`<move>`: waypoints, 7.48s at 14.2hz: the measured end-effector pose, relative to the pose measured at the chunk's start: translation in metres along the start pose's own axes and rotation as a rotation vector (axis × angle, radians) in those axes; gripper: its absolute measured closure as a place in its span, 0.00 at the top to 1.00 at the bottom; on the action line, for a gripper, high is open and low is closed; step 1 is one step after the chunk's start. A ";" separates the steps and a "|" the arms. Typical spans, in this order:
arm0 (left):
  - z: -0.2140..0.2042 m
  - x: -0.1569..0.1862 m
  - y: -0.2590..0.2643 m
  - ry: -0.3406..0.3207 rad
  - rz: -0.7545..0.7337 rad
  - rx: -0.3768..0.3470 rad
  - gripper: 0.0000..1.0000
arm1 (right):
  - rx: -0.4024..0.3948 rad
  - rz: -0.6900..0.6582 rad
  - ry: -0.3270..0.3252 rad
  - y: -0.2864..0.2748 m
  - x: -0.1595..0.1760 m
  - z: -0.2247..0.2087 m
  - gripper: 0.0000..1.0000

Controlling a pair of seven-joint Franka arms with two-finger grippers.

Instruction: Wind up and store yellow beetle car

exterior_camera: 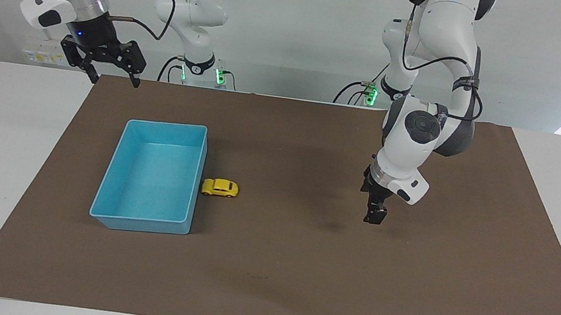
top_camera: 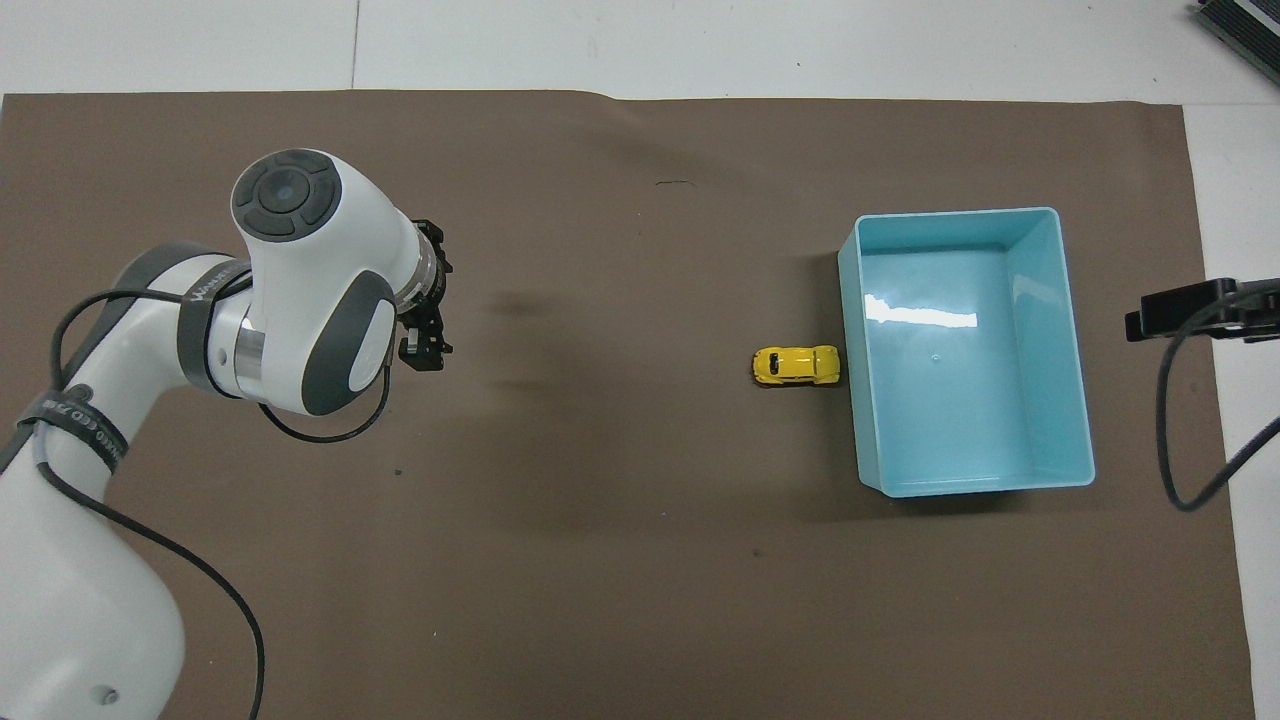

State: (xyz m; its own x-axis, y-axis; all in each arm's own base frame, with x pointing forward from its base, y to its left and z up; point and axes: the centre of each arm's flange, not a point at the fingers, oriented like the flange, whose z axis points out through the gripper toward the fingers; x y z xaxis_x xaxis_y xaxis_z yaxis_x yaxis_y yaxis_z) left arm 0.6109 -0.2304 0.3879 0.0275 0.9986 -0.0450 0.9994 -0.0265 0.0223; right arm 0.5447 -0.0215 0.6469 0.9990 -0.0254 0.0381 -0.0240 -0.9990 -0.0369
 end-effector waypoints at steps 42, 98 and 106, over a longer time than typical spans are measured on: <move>-0.235 0.211 -0.052 0.030 1.514 -0.014 1.00 | 0.000 -1.228 0.011 -0.123 -0.015 -0.004 1.00; -0.274 0.204 -0.083 -0.008 1.634 0.028 1.00 | 0.025 -1.656 -0.034 -0.184 0.010 0.250 1.00; -0.274 0.204 -0.084 -0.008 1.634 0.028 1.00 | 0.017 -1.656 -0.011 -0.186 0.019 0.302 1.00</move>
State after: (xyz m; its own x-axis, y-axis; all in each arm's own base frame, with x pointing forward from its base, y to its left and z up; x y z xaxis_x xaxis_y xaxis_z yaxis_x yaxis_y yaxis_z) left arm 0.5273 -0.0123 0.6508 0.9959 -0.0903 0.0023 -0.0903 -0.9954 0.0315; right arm 0.5794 0.1750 0.3527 -0.0614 0.9974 0.0380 0.9979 0.0605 0.0232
